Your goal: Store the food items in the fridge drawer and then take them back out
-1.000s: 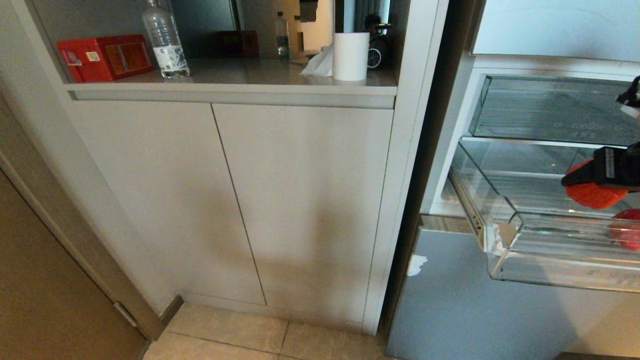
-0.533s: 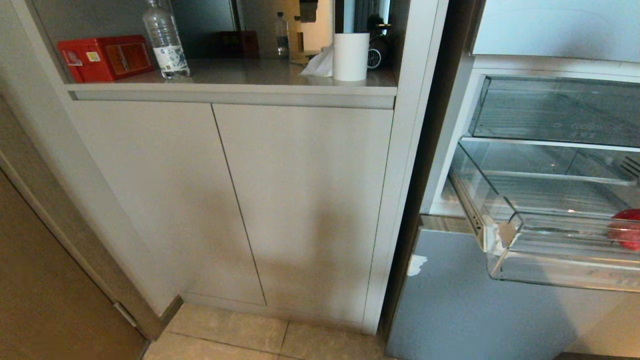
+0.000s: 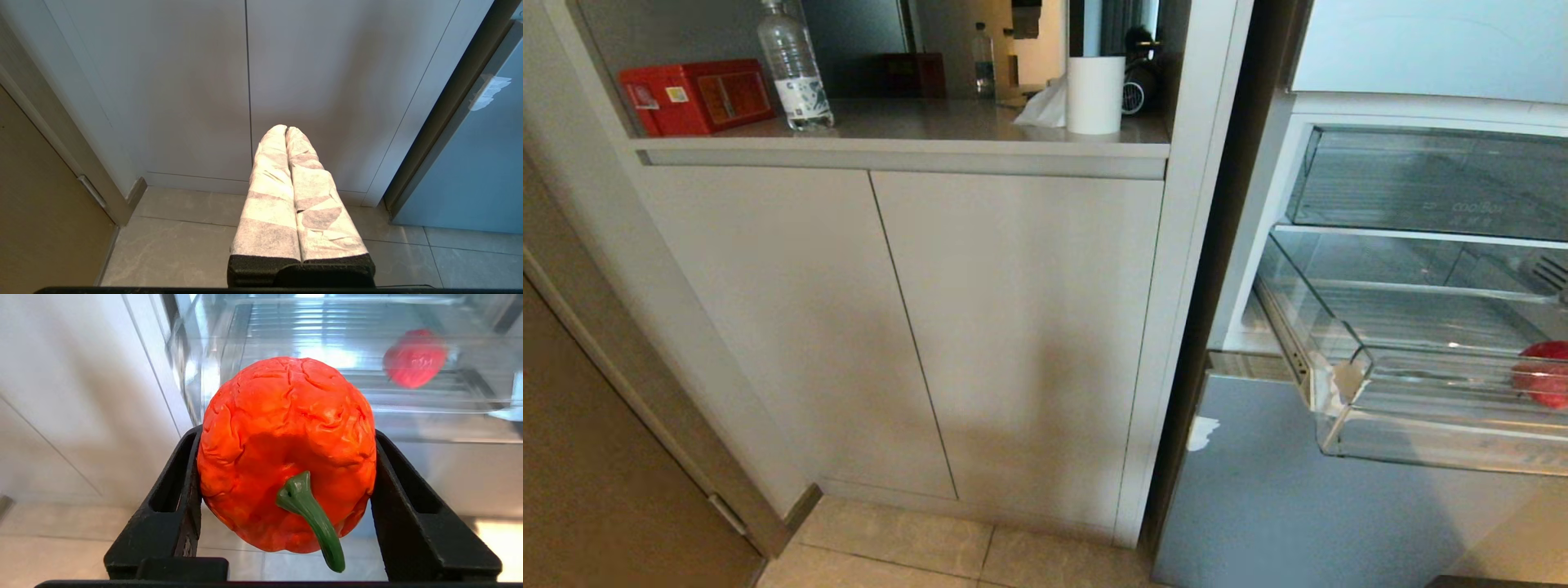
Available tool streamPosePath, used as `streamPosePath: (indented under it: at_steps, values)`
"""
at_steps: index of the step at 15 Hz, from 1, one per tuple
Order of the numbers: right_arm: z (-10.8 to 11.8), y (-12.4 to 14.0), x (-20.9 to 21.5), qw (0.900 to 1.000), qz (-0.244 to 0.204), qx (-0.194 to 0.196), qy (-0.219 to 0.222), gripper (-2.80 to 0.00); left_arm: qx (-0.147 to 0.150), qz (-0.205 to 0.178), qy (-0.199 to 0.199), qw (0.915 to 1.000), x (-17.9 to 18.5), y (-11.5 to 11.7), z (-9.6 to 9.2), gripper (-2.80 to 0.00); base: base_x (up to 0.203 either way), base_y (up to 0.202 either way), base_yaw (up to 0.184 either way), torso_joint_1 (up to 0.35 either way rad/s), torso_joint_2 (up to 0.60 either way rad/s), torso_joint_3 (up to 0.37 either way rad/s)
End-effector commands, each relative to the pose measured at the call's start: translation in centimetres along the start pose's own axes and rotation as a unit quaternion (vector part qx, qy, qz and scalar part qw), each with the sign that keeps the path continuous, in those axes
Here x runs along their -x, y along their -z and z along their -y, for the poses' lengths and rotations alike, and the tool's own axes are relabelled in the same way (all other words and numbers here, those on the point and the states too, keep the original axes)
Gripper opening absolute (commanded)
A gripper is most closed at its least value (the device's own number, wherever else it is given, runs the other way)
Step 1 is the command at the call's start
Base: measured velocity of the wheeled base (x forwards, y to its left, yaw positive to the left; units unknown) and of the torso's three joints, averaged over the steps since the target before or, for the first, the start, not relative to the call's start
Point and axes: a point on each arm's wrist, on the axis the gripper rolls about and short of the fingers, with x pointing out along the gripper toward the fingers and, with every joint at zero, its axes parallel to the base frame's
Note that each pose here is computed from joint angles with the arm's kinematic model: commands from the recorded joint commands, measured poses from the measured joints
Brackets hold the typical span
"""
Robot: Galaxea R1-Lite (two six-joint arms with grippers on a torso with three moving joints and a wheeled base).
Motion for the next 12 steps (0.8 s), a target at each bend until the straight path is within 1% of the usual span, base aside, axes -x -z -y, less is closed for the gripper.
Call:
streamPosePath:
  at_steps: [1,2,4,6,7,8,9,10,12]
  values:
    - [0.3,5.0,0.3,0.999,0.017,0.020,-0.020,-2.80,0.000,0.000,0.000,1.0000,0.0,0.0,0.0,-2.80,0.000,0.000,0.000,0.000,0.00,0.000]
    - [0.3,6.8,0.1,0.999,0.011,0.031,-0.029,-2.80,0.000,0.000,0.000,1.0000,0.0,0.0,0.0,-2.80,0.000,0.000,0.000,0.000,0.00,0.000]
    - [0.5,9.6,0.6,0.998,0.029,0.046,-0.041,-2.80,-0.001,0.000,0.000,1.0000,0.0,0.0,0.0,-2.80,0.000,0.000,0.000,0.000,0.00,0.000]
    - [0.7,11.4,1.6,0.996,0.059,0.057,-0.042,-2.80,0.000,0.000,0.000,1.0000,0.0,0.0,0.0,-2.80,0.000,0.000,0.000,0.000,0.00,0.000]
    - [0.8,12.3,2.0,0.995,0.062,0.060,-0.042,-2.80,0.000,0.001,0.000,1.0000,0.0,0.0,0.0,-2.80,0.000,0.000,0.000,0.000,0.00,0.000]
    - [0.9,12.8,2.1,0.995,0.060,0.062,-0.042,-2.80,-0.001,0.001,0.000,1.0000,0.0,0.0,0.0,-2.80,0.000,0.000,0.000,0.000,0.00,0.000]
    - [0.9,13.2,2.0,0.996,0.042,0.062,-0.040,-2.80,-0.001,0.001,0.000,1.0000,0.0,0.0,0.0,-2.80,0.000,0.000,0.000,0.000,0.00,0.000]
    - [0.9,13.4,2.0,0.997,0.037,0.058,-0.041,-2.80,-0.001,0.001,0.000,1.0000,0.0,0.0,0.0,-2.80,0.000,0.000,0.000,0.000,0.00,0.000]
    - [0.9,13.4,2.0,0.997,0.037,0.057,-0.040,-2.80,0.000,0.001,0.000,1.0000,0.0,0.0,0.0,-2.80,0.000,0.000,0.000,0.000,0.00,0.000]
